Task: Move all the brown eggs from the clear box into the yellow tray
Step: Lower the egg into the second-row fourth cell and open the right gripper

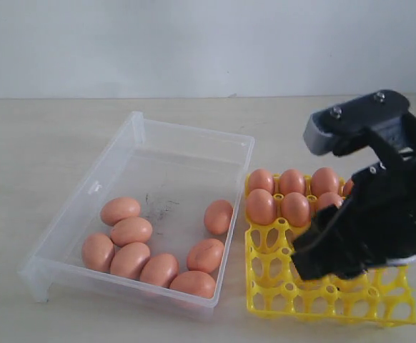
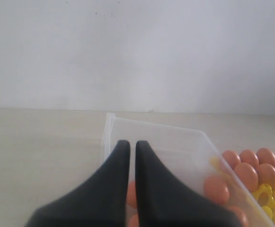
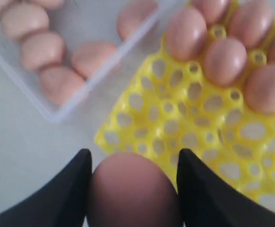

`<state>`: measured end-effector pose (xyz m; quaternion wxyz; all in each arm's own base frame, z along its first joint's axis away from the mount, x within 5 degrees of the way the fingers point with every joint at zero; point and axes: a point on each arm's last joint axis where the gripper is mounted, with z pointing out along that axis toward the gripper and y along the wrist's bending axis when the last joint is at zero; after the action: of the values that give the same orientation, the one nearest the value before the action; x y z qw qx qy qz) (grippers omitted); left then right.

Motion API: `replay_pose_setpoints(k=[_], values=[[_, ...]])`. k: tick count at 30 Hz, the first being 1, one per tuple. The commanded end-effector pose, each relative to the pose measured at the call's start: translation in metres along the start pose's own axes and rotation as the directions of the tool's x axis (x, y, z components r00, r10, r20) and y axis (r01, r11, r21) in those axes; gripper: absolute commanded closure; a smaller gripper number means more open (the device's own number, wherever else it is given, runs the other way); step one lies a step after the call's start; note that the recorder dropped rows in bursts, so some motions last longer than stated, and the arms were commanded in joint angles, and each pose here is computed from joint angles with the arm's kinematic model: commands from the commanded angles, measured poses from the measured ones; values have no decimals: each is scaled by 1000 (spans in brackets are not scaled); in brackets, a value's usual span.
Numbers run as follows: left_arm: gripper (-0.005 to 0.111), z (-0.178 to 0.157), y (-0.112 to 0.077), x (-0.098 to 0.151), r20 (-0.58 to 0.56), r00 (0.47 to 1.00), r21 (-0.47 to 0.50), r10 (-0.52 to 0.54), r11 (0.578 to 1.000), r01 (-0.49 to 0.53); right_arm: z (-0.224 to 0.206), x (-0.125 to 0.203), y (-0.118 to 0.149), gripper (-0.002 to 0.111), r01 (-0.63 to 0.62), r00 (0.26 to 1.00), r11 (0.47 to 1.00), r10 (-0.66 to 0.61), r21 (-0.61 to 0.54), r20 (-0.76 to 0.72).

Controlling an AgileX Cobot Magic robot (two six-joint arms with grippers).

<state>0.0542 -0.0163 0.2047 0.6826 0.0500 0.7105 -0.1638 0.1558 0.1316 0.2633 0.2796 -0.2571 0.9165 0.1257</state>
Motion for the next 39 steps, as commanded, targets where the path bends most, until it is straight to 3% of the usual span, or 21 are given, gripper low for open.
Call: replay_pose_setpoints(k=[1, 6, 12, 16, 19, 21, 24, 28, 35, 39], values=[[102, 0, -1, 0, 3, 1000, 10, -10, 1000, 10, 13, -22, -15, 109, -136, 973, 991, 134, -1, 189], [102, 0, -1, 0, 3, 1000, 10, -10, 1000, 10, 28, -29, -38, 109, -184, 887, 983, 164, 5, 432], [102, 0, -1, 0, 3, 1000, 10, -10, 1000, 10, 34, -1, -66, 109, -252, 740, 966, 155, 57, 654], [102, 0, -1, 0, 3, 1000, 10, -10, 1000, 10, 34, 29, -89, 109, -376, 691, 901, 117, 216, 713], [102, 0, 0, 1, 0, 1000, 8, -10, 1000, 10, 28, 54, -97, 109, -496, 575, 839, 124, 224, 809], [102, 0, 0, 1, 0, 1000, 8, -10, 1000, 10, 24, 63, -98, 109, -519, 519, 826, 102, 218, 849], [102, 0, 0, 1, 0, 1000, 8, -10, 1000, 10, 26, 71, -97, 109, -510, 538, 831, 105, 224, 836], [102, 0, 0, 1, 0, 1000, 8, -10, 1000, 10, 29, 68, -87, 109, -389, 582, 893, 50, 224, 812], [102, 0, 0, 1, 0, 1000, 8, -10, 1000, 10, 48, 72, -89, 109, -376, 655, 897, 80, 233, 751], [102, 0, 0, 1, 0, 1000, 8, -10, 1000, 10, 62, 73, -93, 109, -402, 636, 886, 90, 230, 766]])
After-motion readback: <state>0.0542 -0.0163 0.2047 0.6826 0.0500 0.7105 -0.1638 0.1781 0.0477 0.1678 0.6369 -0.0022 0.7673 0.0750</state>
